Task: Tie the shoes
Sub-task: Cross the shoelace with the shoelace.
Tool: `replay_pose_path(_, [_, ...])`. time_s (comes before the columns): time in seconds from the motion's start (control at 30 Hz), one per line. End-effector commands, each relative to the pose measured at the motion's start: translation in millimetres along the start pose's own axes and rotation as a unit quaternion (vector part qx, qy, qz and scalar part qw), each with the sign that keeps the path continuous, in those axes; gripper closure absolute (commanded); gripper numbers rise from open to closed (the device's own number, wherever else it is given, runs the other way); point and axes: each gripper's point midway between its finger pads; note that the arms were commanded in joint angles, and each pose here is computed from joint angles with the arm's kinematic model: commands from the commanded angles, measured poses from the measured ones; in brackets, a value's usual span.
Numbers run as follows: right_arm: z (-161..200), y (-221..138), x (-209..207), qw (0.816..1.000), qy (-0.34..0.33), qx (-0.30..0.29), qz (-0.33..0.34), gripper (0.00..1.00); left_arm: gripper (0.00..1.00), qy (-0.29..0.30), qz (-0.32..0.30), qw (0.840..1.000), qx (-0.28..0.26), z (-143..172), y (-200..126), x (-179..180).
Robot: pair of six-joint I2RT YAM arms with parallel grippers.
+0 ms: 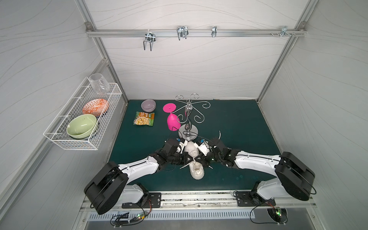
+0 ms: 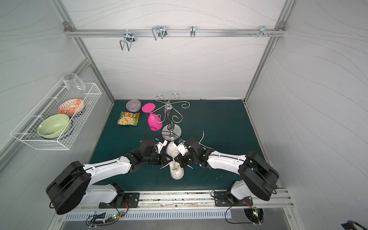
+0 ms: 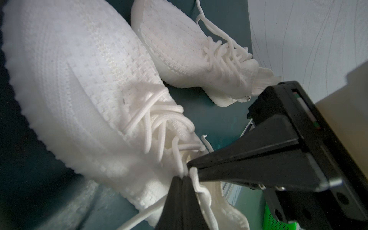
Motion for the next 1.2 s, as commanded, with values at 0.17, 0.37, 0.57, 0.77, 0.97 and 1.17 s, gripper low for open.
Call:
replay_pose_path(0.17, [24, 10, 5, 0.999, 0.006, 0.030, -0.019, 1.00, 1.00, 0.062, -0.001, 0.995, -0.073, -19, -3, -16])
replay_pose_path(0.37, [29, 9, 2, 0.999, 0.006, 0.035, -0.010, 1.00, 1.00, 0.062, -0.007, 0.993, -0.095, -21, -8, -13])
replay_pose_path(0.57, [29, 6, 1, 1.000, 0.002, 0.031, -0.002, 1.00, 0.95, 0.044, -0.020, 0.996, -0.078, -13, -6, -4])
replay_pose_path(0.77, [27, 5, 1, 1.000, 0.001, 0.029, -0.002, 1.00, 0.77, 0.021, -0.027, 0.997, -0.062, -8, -3, 2])
replay_pose_path(0.97, [27, 4, 1, 1.000, 0.000, 0.026, 0.001, 1.00, 0.67, 0.011, -0.029, 0.998, -0.063, -9, -5, 1])
replay_pose_path(1.17, [27, 4, 1, 1.000, 0.000, 0.027, 0.001, 1.00, 0.76, -0.011, 0.006, 0.999, -0.048, -7, -2, -8])
Point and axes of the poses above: each gripper's point midway between its finger pads, its own y axis out along the fingers, its own x axis along the line the jaws close on, z = x × y, and after that the axes turned 15 degrees about -y, right-handed
